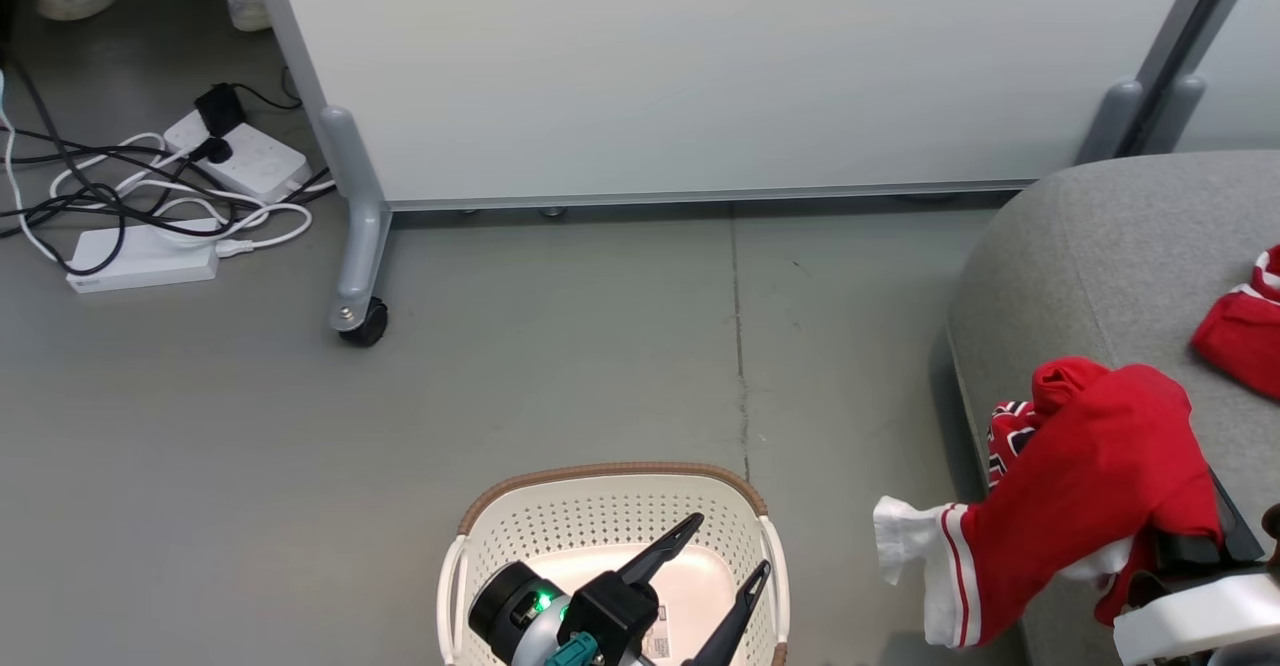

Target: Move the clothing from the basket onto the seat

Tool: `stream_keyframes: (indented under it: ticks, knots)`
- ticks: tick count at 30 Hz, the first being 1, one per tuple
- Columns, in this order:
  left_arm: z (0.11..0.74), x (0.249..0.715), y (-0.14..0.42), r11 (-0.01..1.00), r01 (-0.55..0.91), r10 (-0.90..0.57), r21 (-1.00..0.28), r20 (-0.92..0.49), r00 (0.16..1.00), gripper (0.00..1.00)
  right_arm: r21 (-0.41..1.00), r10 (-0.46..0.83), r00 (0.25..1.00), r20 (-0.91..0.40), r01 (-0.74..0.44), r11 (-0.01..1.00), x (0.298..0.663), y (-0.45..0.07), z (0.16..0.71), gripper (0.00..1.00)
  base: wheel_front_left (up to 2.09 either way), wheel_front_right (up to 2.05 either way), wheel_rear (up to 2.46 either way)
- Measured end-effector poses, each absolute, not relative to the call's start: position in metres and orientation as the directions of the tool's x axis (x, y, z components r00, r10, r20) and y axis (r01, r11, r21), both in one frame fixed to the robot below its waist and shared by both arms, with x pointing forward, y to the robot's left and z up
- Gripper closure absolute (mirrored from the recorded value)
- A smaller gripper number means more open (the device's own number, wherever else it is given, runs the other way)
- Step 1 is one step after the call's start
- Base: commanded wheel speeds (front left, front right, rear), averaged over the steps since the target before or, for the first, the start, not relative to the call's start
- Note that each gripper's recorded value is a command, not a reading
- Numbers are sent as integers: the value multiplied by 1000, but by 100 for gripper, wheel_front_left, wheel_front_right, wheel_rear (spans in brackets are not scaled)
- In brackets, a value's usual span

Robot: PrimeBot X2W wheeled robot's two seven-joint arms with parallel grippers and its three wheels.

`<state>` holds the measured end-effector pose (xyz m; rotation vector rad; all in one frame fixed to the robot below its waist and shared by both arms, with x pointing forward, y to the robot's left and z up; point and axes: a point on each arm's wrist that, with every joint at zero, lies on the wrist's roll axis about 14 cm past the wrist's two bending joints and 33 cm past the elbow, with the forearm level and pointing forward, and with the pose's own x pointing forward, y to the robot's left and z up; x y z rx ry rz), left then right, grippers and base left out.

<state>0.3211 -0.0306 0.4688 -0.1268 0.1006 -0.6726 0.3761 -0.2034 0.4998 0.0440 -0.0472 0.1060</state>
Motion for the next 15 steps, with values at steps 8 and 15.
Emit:
stream_keyframes:
  ticks: [8, 15]
  knots:
    - [469, 326, -45, 743, 652, -664, -147, -51, 746, 0, 42, 55, 997, 56, -57, 997, 370, -220, 503, 100, 0, 0, 0]
    - [468, 327, -70, 683, 714, -727, -153, -49, 685, 0, 42, -44, 998, 50, 42, 998, 354, -251, 502, 100, 0, 0, 0]
